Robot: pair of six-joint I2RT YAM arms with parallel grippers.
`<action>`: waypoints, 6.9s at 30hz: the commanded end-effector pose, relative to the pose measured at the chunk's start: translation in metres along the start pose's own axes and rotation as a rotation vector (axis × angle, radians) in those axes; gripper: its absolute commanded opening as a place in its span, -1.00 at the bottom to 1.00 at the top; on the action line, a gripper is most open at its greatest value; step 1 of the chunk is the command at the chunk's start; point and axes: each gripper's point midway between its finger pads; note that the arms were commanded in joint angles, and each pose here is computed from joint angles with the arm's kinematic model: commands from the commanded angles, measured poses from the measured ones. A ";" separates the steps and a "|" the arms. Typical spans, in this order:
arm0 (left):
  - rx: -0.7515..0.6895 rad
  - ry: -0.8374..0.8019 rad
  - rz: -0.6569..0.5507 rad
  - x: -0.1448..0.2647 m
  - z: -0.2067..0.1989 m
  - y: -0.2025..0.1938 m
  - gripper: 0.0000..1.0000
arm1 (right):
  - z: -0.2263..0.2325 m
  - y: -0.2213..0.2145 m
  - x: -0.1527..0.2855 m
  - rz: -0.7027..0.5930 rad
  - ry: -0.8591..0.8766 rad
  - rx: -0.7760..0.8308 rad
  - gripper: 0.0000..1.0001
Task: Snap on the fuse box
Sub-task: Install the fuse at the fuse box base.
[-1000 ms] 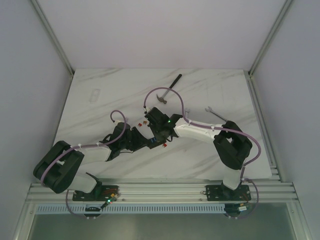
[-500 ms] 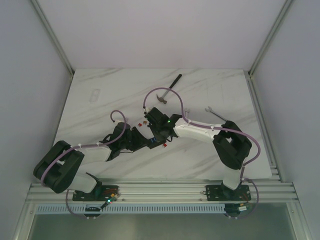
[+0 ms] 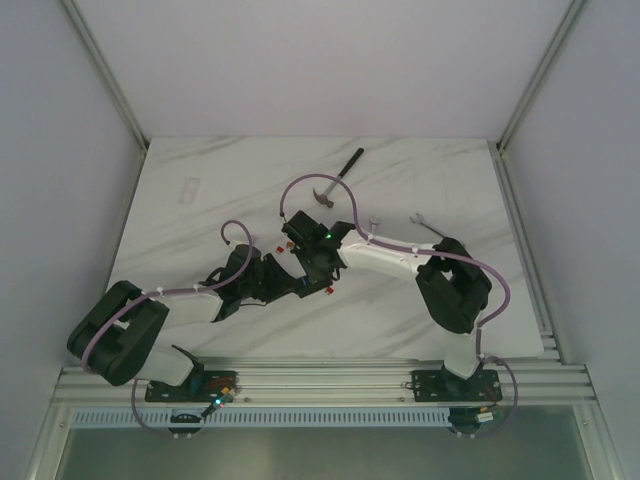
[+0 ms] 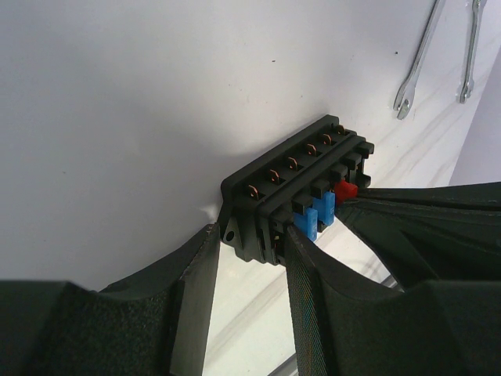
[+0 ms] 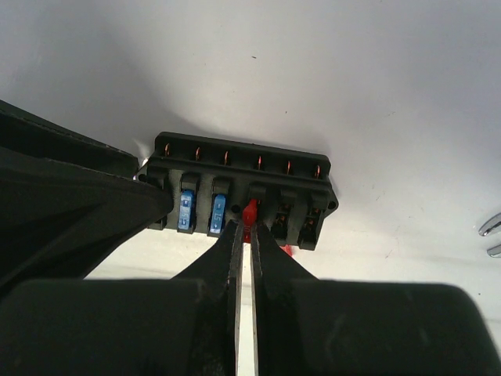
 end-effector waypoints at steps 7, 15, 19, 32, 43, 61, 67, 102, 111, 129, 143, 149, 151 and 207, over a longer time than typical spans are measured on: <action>0.016 0.207 0.096 0.002 0.054 -0.032 -0.04 | -0.074 -0.109 -0.036 0.363 -0.251 0.010 -1.00; 0.016 0.212 0.097 0.003 0.055 -0.033 -0.04 | -0.077 -0.109 -0.037 0.382 -0.262 0.021 -1.00; 0.016 0.212 0.098 0.002 0.055 -0.033 -0.04 | -0.065 -0.105 -0.040 0.385 -0.236 0.050 -1.00; 0.014 0.221 0.097 0.002 0.057 -0.033 -0.04 | -0.075 -0.137 -0.067 0.509 -0.322 0.073 -1.00; 0.023 0.213 0.079 0.003 0.056 -0.031 -0.04 | -0.053 -0.147 -0.093 0.537 -0.254 0.104 -1.00; 0.021 0.182 0.068 0.006 0.049 -0.028 -0.04 | -0.015 -0.006 0.012 0.089 -0.131 0.000 -0.38; 0.018 0.183 0.071 0.006 0.050 -0.029 -0.04 | -0.014 0.011 0.021 0.041 -0.122 -0.032 -0.38; 0.012 0.184 0.085 0.001 0.048 -0.029 -0.04 | -0.015 -0.027 -0.017 0.223 -0.100 -0.021 -1.00; 0.011 0.192 0.091 0.000 0.050 -0.030 -0.04 | -0.017 -0.057 -0.039 0.326 -0.125 0.032 -1.00; 0.014 0.207 0.104 -0.001 0.055 -0.034 -0.04 | -0.011 -0.115 -0.088 0.489 -0.098 0.059 -1.00; 0.021 0.213 0.093 0.002 0.059 -0.035 -0.04 | -0.059 -0.186 -0.118 0.641 -0.229 0.016 -1.00; 0.022 0.210 0.090 0.004 0.058 -0.035 -0.04 | -0.088 -0.173 -0.098 0.589 -0.283 -0.038 -1.00; 0.023 0.212 0.091 0.004 0.059 -0.036 -0.04 | -0.087 -0.165 -0.093 0.572 -0.280 -0.035 -1.00; 0.015 0.217 0.096 0.003 0.058 -0.034 -0.03 | -0.026 -0.047 -0.024 0.314 -0.136 0.035 -1.00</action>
Point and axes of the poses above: each gripper's point midway between its finger pads, its own x axis back along the fingers, its own z axis along the line the jaws close on, y = z × x, and after that the axes turned 11 degrees about -x, right-handed
